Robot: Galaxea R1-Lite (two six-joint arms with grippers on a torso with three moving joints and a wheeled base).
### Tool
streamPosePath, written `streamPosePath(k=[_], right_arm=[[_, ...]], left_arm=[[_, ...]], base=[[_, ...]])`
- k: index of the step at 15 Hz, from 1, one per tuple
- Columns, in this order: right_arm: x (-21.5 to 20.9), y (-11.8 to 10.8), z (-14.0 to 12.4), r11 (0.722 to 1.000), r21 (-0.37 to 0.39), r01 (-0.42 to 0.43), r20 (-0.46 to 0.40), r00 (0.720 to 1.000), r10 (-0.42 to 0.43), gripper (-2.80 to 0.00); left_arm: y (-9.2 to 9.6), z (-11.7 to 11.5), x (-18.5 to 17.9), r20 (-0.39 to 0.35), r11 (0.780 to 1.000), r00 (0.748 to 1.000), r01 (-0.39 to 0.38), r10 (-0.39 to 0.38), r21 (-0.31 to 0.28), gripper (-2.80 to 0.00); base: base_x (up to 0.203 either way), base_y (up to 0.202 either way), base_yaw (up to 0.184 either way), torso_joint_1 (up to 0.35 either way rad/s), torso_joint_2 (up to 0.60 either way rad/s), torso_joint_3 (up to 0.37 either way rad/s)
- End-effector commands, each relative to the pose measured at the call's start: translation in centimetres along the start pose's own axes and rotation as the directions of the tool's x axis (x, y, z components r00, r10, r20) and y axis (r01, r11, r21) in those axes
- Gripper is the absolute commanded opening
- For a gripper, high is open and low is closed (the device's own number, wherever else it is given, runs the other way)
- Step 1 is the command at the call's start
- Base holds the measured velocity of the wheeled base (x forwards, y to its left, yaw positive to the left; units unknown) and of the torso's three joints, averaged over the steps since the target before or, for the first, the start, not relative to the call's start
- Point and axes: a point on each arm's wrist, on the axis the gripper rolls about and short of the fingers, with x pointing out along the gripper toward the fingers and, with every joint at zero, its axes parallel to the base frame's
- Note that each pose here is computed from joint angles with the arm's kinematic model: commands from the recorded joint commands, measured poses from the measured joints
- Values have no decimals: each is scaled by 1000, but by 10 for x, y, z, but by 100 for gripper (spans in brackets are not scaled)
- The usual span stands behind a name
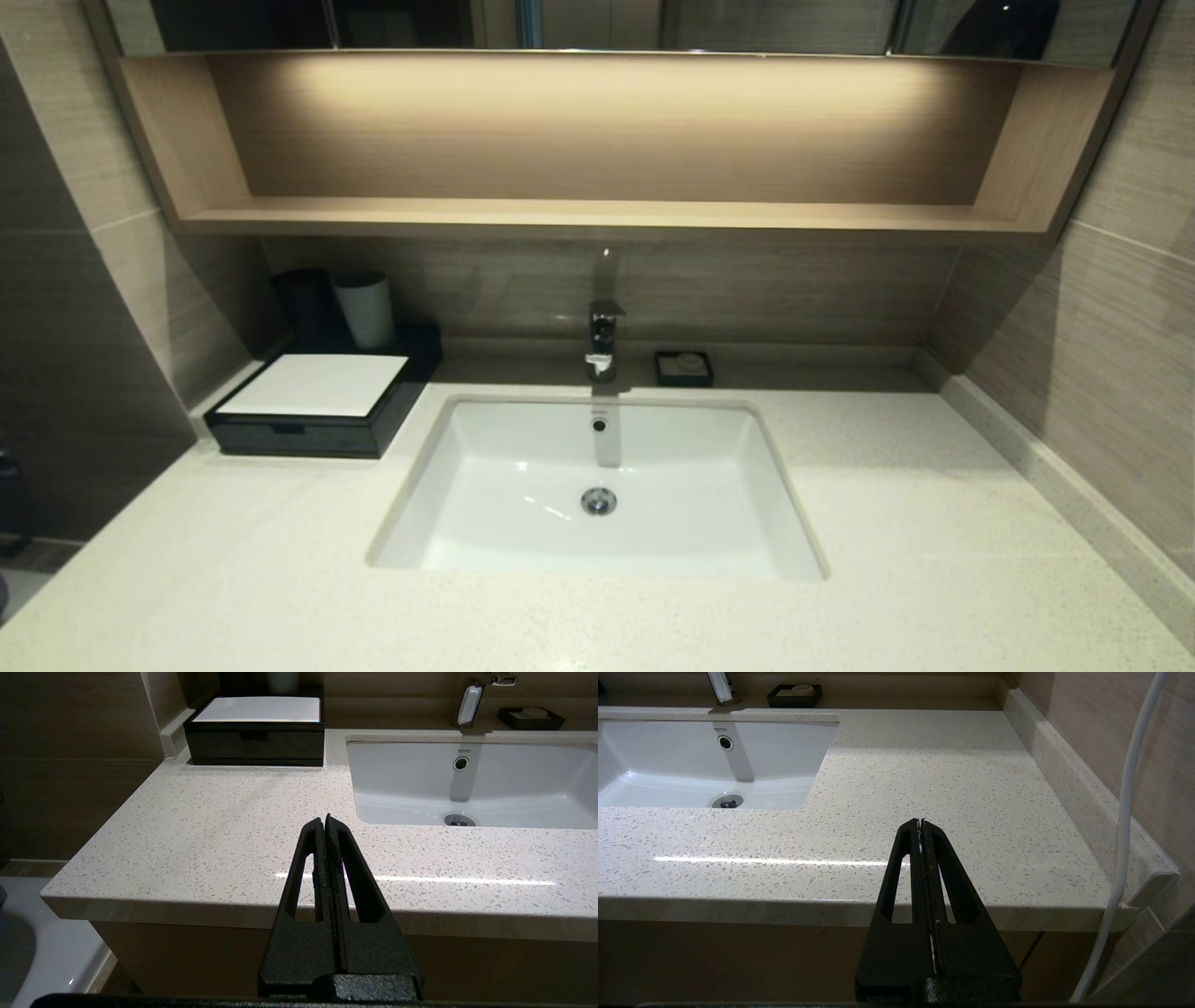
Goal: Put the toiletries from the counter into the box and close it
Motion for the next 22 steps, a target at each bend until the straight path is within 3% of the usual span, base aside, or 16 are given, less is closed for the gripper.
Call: streamPosePath(k=[1,22], right_arm=[[0,0,0,1000,-1,0,-1,1000,0,-280],[0,0,0,1000,-1,0,0,1000,0,-280]], left_arm=[[0,-5,1,-16,1000,1000,0,0,-1,-280],[0,-5,1,-16,1000,1000,0,0,-2,-280]], base=[[0,0,0,0,0,0],[0,0,0,0,0,0]])
